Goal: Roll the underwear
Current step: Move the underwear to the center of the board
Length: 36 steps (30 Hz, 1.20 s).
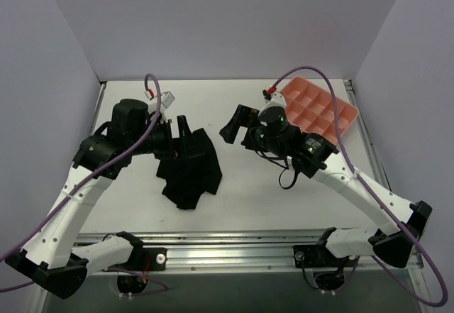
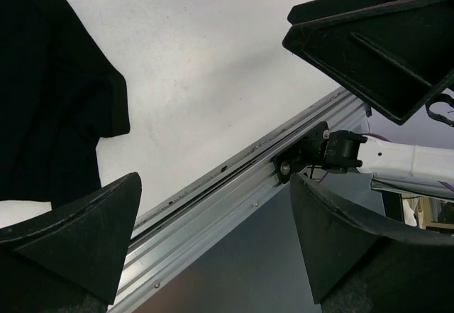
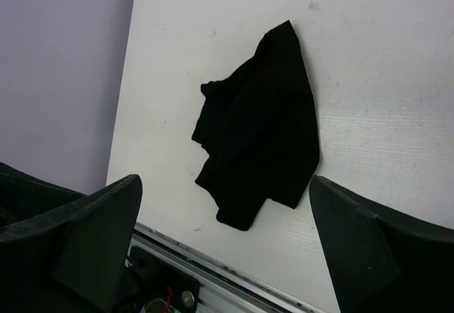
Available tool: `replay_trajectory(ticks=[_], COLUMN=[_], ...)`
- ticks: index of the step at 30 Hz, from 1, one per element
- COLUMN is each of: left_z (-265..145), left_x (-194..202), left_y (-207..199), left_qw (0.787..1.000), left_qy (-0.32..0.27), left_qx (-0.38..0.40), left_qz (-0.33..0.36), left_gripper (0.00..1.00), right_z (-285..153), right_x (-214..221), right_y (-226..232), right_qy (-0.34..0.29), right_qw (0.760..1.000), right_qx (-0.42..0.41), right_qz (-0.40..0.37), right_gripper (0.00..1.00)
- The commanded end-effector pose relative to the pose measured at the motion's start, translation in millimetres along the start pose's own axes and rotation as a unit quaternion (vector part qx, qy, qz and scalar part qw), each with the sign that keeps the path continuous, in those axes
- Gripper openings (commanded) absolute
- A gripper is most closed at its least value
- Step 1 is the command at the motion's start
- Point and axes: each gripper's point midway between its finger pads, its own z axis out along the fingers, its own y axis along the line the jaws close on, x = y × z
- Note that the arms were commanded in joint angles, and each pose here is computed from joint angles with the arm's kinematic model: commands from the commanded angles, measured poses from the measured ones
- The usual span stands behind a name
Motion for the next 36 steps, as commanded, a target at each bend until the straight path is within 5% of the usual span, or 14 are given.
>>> replay_trajectory(ticks=[1,9,15,19,22,26,36], left_z=[-3.8,15.2,29.1,43.1,61.9,85.6,128.8], left_x=[-12.4,-36.8,-61.8,-68.8,-57.0,-44.8,-31.1], left_y=[-4.7,27.8,117.0,198.9,247.1,276.6,318.0], left_qw=[1.000,0.999,0.975,0.950,0.938,0.941,0.953], left_qy=[-0.014,-0.016,-0.042,-0.070,-0.052,-0.015,0.051], left_qx=[0.003,-0.052,-0.151,-0.189,-0.215,-0.218,-0.207], left_qz=[0.021,-0.004,-0.154,-0.240,-0.268,-0.259,-0.216], left_gripper=[0.94,0.94,0.98,1.00,0.91,0.82,0.70], right_z=[1.8,17.0,58.7,105.9,134.4,150.5,140.6], right_x=[-13.1,-2.1,18.3,57.3,89.7,122.6,179.6], right_y=[13.2,6.8,-10.5,-22.9,-47.4,-74.7,-98.7], right_qy=[-0.014,0.009,0.046,0.116,0.151,0.184,0.229], right_qw=[1.000,1.000,0.996,0.989,0.985,0.978,0.972], right_qx=[-0.023,-0.003,0.017,0.009,0.039,0.070,0.047], right_qz=[-0.005,-0.016,-0.069,-0.087,-0.075,-0.061,-0.038], right_gripper=[1.00,1.00,1.00,0.84,0.69,0.59,0.54])
